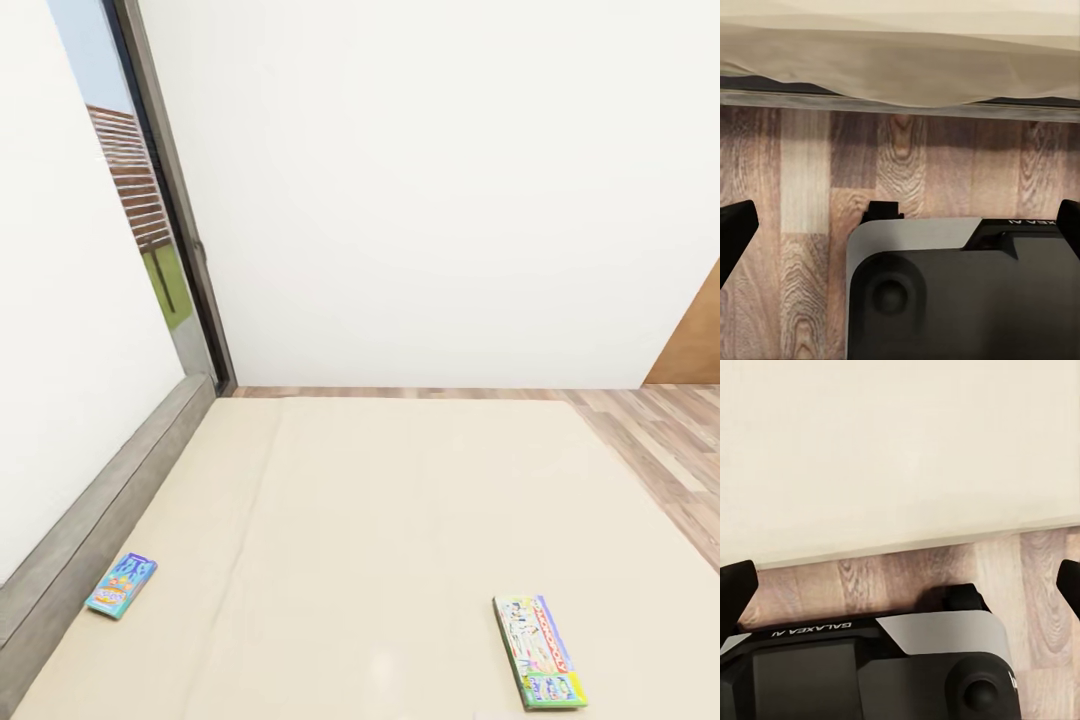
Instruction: Put all the toys in the child's room - the three board games (two on the bed and one on the table), the two jigsaw puzzles on the table, and the tennis ball on the table - inside the toy box on the table in the child's room.
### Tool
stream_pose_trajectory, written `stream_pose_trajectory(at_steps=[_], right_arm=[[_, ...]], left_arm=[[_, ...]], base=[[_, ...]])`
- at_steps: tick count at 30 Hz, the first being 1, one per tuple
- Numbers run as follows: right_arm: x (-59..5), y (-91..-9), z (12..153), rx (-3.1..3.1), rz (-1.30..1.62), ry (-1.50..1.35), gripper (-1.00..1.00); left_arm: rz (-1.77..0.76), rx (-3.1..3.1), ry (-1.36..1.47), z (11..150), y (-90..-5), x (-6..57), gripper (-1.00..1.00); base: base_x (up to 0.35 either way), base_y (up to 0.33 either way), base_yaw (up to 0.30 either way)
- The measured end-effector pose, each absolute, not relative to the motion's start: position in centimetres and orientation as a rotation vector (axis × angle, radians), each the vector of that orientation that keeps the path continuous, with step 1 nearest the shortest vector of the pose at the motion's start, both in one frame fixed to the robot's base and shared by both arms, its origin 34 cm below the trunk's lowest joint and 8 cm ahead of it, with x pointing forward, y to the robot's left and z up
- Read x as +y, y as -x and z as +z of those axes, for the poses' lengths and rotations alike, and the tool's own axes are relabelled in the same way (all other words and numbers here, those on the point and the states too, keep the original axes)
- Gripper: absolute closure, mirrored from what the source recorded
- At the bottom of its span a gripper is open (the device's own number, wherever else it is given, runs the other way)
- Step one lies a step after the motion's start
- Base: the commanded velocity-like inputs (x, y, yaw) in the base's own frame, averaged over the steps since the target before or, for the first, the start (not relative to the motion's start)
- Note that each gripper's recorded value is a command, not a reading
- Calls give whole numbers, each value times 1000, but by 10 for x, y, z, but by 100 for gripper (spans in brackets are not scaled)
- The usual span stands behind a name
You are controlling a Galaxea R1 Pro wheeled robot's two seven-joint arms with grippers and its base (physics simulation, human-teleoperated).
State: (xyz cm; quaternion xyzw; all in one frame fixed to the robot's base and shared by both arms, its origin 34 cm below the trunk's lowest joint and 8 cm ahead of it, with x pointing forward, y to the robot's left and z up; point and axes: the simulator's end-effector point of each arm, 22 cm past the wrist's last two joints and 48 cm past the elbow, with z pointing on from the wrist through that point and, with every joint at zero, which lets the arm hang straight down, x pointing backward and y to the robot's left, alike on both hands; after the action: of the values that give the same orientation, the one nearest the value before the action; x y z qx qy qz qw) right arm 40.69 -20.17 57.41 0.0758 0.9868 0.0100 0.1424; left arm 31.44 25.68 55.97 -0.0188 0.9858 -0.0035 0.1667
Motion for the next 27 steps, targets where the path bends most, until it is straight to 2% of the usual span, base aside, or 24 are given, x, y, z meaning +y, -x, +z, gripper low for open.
stream_pose_trajectory(at_steps=[20, 27], right_arm=[[-202, -407, 574, 2847, 29, -219, -100], [-202, -407, 574, 2847, 29, -218, -100]], left_arm=[[-10, 2805, 53, 560, -315, 257, -100], [-10, 2806, 53, 560, -315, 257, -100]], base=[[0, 14, 0], [0, 161, 0]])
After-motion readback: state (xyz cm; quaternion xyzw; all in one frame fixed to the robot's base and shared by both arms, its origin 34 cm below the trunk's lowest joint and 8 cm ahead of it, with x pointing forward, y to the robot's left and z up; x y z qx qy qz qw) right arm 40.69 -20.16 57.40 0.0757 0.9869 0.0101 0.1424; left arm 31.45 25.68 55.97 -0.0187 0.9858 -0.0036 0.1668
